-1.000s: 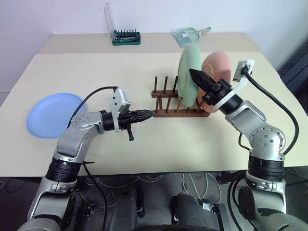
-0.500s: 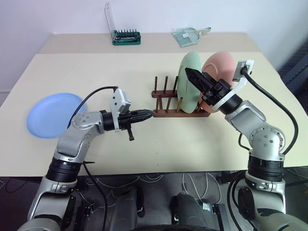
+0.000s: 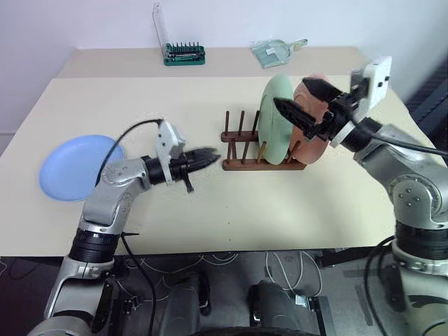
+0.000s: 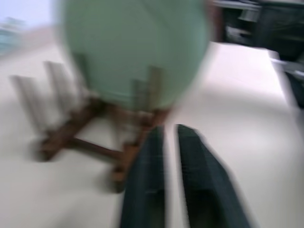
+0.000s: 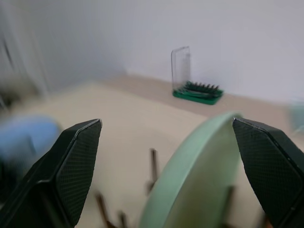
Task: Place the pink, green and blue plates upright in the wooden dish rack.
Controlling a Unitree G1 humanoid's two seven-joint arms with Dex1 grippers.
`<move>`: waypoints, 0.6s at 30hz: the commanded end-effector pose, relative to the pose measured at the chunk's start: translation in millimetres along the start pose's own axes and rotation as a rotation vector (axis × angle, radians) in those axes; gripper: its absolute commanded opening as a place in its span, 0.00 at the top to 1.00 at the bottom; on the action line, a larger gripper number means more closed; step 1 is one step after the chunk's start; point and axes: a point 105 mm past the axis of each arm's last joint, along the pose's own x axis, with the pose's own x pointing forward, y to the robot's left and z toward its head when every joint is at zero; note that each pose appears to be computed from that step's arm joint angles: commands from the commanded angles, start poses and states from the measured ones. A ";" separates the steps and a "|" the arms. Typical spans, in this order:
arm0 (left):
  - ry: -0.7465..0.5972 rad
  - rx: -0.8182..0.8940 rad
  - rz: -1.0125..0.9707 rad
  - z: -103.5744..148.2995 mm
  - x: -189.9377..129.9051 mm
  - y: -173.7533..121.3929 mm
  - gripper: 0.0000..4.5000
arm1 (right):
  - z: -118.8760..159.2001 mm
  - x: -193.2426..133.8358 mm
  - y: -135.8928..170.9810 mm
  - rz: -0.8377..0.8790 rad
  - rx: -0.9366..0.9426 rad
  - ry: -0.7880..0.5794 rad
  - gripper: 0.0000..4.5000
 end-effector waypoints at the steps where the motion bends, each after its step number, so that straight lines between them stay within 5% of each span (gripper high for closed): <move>1: -0.079 0.039 0.262 28.7 -21.6 46.6 0.39 | 20.7 12.1 20.0 0.100 -0.193 -0.045 0.00; 4: -0.062 0.048 0.451 33.9 -44.7 78.1 0.05 | 13.7 21.9 29.7 0.152 -0.329 -0.009 0.00; 5: -0.052 0.048 0.542 35.7 -59.3 92.7 0.02 | 11.4 25.2 32.6 0.168 -0.354 -0.004 0.00; 9: 0.194 0.037 1.061 17.3 -149.7 154.8 0.02 | 1.0 35.9 44.6 0.231 -0.368 -0.007 0.00; 14: 0.300 -0.009 1.299 10.5 -204.3 163.8 0.02 | -9.0 41.4 50.3 0.261 -0.340 -0.011 0.00; 18: 0.366 -0.218 1.429 -19.3 -235.2 156.6 0.02 | -18.0 46.0 54.6 0.282 -0.323 -0.009 0.00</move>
